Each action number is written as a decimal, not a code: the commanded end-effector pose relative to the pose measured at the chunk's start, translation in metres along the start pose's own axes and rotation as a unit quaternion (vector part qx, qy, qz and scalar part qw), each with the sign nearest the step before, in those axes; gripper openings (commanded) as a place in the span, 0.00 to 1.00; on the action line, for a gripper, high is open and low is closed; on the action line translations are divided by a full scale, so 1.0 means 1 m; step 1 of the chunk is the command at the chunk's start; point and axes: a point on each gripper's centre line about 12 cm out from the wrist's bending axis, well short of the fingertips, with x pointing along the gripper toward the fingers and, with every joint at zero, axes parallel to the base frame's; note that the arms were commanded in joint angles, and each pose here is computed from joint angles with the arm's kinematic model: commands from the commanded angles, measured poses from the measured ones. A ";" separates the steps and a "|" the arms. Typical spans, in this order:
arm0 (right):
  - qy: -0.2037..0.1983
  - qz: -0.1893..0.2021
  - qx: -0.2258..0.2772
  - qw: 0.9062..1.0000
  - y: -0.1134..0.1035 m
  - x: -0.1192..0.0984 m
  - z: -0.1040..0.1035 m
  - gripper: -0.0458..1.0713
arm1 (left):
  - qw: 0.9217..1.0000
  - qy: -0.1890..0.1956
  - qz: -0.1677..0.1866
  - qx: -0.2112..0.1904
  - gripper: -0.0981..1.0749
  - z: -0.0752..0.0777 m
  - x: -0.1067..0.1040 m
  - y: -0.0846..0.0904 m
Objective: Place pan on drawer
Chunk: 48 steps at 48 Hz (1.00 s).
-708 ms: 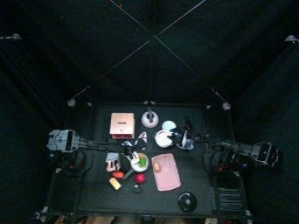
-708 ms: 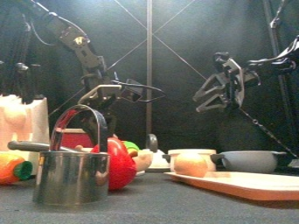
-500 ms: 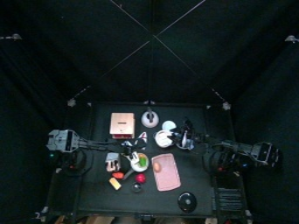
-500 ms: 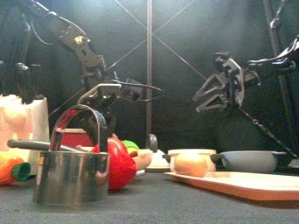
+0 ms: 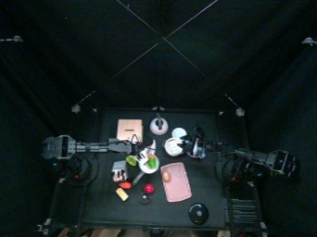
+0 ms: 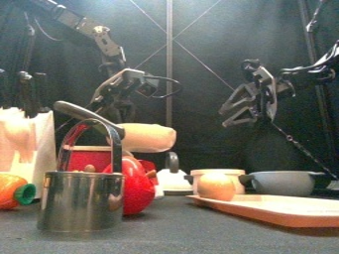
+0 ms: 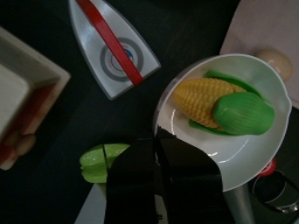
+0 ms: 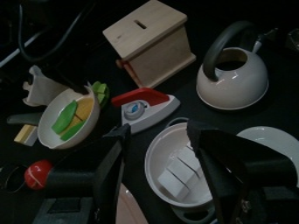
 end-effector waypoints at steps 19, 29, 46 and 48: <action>-0.009 0.001 -0.002 1.000 0.001 -0.001 0.006 0.83 | 0.998 -0.052 -0.006 -0.033 0.33 0.046 -0.073 0.048; -0.011 0.001 -0.003 1.000 0.001 0.000 0.007 0.83 | 0.994 -0.064 0.004 -0.091 0.33 0.051 -0.087 0.094; -0.010 0.001 -0.004 1.000 0.001 0.000 0.006 0.83 | 0.990 -0.042 0.045 -0.126 0.33 0.046 -0.081 0.160; -0.008 0.002 -0.005 1.000 0.001 -0.001 0.006 0.83 | 0.989 -0.044 0.048 -0.130 0.33 0.045 -0.079 0.167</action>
